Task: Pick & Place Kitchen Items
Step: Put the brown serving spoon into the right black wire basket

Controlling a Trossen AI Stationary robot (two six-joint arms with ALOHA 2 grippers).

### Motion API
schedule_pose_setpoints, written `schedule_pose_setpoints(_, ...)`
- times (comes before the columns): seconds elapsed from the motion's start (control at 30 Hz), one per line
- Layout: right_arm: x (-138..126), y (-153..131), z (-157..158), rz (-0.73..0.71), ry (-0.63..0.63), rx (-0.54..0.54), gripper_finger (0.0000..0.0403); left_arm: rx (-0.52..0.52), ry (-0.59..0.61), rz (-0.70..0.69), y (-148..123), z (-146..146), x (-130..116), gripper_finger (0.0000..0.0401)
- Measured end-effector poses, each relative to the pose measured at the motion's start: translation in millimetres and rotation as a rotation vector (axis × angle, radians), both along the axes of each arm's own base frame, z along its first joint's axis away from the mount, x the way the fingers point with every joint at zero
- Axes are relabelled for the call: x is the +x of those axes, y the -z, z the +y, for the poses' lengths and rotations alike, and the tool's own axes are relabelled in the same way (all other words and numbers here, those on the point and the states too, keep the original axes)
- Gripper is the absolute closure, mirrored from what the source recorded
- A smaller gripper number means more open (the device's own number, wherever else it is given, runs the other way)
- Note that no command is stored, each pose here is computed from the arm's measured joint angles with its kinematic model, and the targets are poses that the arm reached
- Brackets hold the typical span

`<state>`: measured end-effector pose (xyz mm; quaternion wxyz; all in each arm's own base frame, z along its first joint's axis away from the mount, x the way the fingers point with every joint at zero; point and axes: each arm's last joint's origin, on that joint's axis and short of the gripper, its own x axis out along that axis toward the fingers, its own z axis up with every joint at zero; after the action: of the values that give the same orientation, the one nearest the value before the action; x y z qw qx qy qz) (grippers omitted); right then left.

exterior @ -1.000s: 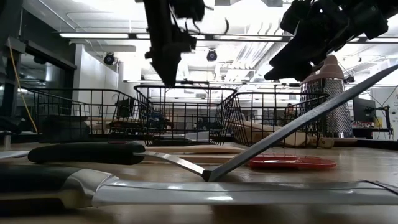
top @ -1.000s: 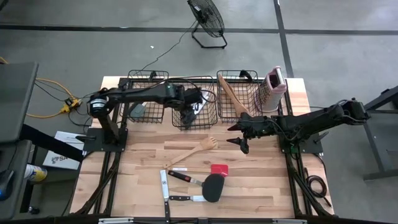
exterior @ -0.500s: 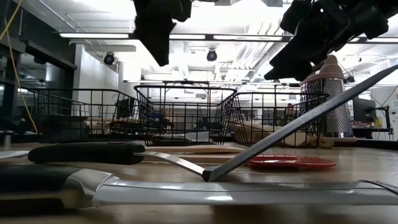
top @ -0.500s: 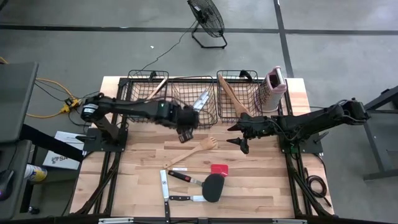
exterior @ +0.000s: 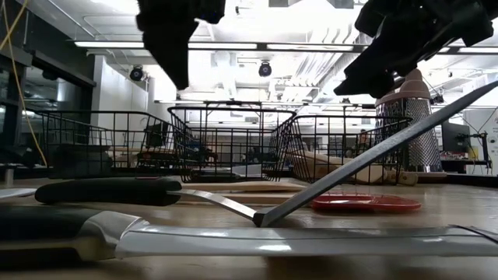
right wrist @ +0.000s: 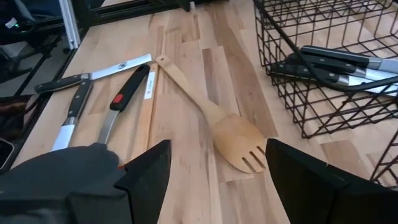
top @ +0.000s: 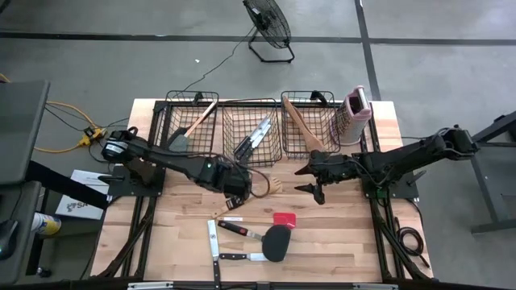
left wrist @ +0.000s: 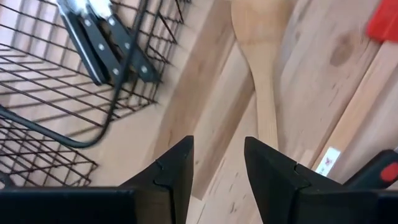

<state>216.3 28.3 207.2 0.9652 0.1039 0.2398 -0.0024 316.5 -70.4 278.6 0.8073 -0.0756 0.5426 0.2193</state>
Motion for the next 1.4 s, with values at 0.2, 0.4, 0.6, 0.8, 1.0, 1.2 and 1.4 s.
schedule_pose_setpoints(0.2,-0.8,0.0,5.0,0.000,-0.024,0.000,0.0149,0.005,0.046,0.022,26.5,-14.3,-6.6,0.0263)
schedule_pose_setpoints(0.4,-1.3,0.1,7.9,0.003,-0.025,0.022,0.0149,-0.006,0.044,-0.001,45.3,-15.6,-7.3,0.0263)
schedule_pose_setpoints(0.6,-1.9,1.4,7.6,0.019,-0.011,0.045,0.0149,-0.015,0.044,-0.024,58.8,-15.4,-7.7,0.0263)
schedule_pose_setpoints(0.8,-2.0,1.6,7.6,0.022,-0.001,0.064,0.0149,-0.066,0.056,-0.072,66.7,-17.3,-4.8,0.0263)
schedule_pose_setpoints(1.0,-2.0,1.6,7.6,0.022,0.000,0.064,0.0149,-0.146,0.090,-0.126,73.2,-20.6,-1.1,0.0250)
schedule_pose_setpoints(1.2,-2.0,1.7,7.6,0.022,0.000,0.064,0.0149,-0.185,0.093,-0.104,84.3,-20.4,-5.7,0.0197)
schedule_pose_setpoints(1.4,-2.2,1.9,7.6,0.023,0.000,0.064,0.0149,-0.212,0.050,-0.064,96.1,-18.8,-13.1,0.0155)
